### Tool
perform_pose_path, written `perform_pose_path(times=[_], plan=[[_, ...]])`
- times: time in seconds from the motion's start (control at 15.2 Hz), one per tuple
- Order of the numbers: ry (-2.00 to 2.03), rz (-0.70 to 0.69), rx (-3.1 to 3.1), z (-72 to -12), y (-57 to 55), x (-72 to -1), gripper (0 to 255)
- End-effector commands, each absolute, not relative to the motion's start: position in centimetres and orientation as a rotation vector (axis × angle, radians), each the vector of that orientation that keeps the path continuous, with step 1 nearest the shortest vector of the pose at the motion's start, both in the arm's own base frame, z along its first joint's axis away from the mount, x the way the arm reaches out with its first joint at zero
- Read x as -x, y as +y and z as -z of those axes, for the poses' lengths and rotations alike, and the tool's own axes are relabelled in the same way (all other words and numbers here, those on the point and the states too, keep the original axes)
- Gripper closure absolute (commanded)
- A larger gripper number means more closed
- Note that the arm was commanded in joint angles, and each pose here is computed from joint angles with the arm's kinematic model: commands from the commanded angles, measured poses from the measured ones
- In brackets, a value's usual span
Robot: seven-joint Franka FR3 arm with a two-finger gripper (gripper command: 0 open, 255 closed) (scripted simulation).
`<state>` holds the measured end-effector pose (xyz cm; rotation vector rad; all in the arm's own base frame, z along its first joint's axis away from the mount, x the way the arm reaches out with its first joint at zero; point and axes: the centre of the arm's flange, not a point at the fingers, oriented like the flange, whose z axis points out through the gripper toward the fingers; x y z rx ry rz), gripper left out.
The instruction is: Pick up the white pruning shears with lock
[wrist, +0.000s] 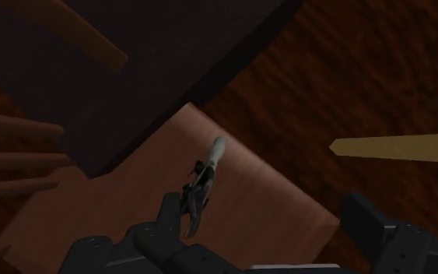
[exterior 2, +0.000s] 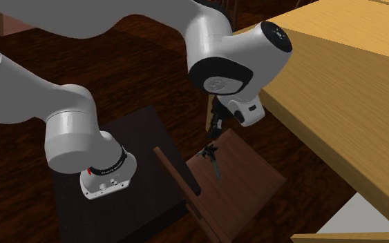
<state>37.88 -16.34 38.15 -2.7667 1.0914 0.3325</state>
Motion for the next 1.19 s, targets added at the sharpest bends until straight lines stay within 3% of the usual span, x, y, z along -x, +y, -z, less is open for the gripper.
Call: perform_pose_path(times=[0.0,0.59,1.12], plan=[[1.179,-0.361,2.708,-35.5,-17.9,-37.8,0],[1.528,-0.484,2.417,-24.0,-24.5,-36.9,0],[1.538,-0.488,2.407,-19.6,-24.7,-36.8,0]])
